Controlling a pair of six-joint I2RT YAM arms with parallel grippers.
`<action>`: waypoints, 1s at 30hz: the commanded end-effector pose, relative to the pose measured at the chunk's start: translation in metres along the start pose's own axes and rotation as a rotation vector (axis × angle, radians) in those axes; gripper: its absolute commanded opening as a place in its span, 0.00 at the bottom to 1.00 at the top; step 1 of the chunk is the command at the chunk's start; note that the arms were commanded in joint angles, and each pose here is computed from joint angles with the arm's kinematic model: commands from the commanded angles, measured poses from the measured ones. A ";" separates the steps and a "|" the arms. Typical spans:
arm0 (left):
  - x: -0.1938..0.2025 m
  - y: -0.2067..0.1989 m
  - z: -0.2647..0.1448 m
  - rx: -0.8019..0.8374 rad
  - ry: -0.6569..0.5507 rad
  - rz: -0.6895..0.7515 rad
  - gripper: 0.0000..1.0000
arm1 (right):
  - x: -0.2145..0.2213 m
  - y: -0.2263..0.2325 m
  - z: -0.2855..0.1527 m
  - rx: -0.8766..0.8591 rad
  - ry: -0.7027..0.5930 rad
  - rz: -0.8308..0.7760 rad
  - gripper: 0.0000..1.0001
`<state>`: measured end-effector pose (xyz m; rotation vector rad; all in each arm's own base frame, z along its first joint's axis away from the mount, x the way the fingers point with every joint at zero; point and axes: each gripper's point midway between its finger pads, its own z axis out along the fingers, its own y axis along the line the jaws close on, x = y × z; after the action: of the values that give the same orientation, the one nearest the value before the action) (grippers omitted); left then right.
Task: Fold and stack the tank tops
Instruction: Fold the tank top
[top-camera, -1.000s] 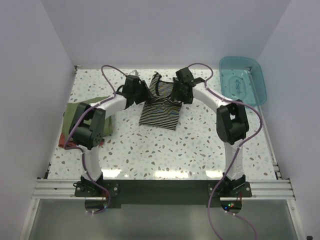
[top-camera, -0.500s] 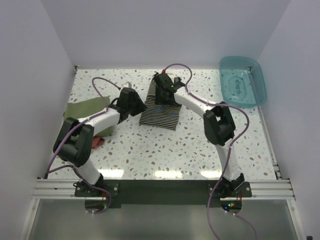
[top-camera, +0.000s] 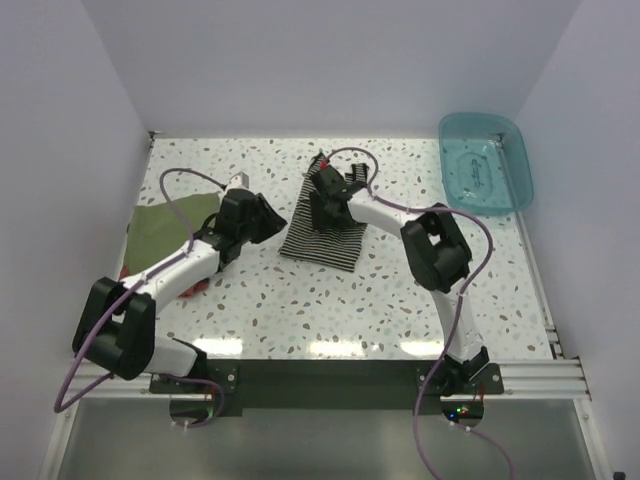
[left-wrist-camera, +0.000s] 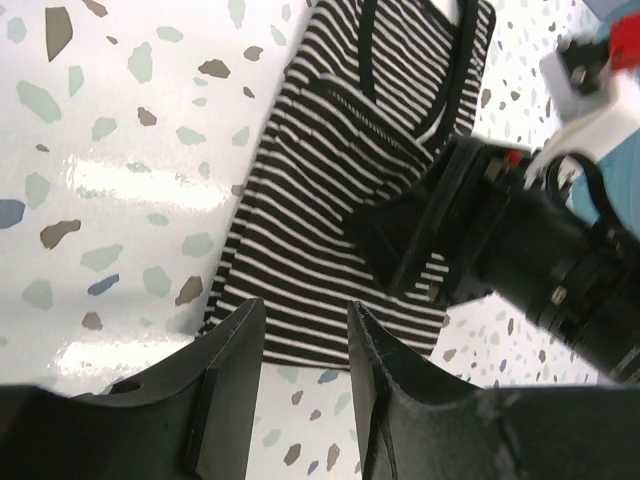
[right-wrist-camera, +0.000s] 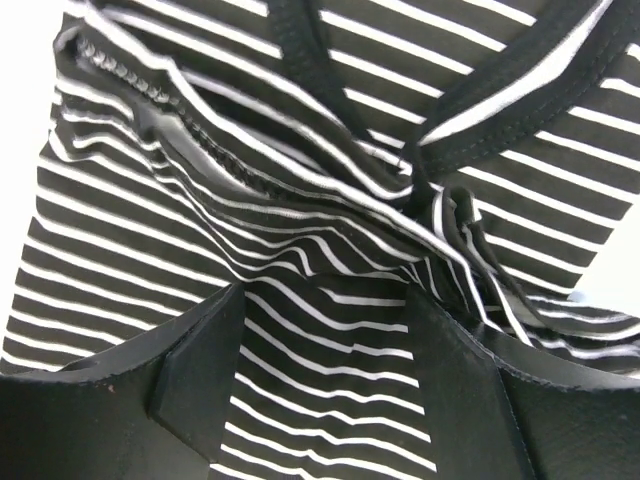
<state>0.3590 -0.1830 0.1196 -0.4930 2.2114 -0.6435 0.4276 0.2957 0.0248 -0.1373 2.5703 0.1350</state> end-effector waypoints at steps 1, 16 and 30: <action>0.000 -0.001 -0.019 0.018 -0.019 -0.004 0.44 | 0.097 -0.019 -0.014 0.018 0.199 -0.131 0.69; 0.139 -0.026 -0.061 0.157 0.234 0.115 0.36 | 0.137 -0.024 -0.117 -0.070 0.084 -0.035 0.71; 0.199 0.016 -0.049 -0.052 0.298 0.187 0.12 | 0.116 -0.013 -0.075 0.035 0.102 -0.065 0.57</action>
<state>0.1930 -0.2747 0.0385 -0.1433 2.5192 -0.6989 0.2826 0.2637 0.0282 -0.2063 2.6681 0.1020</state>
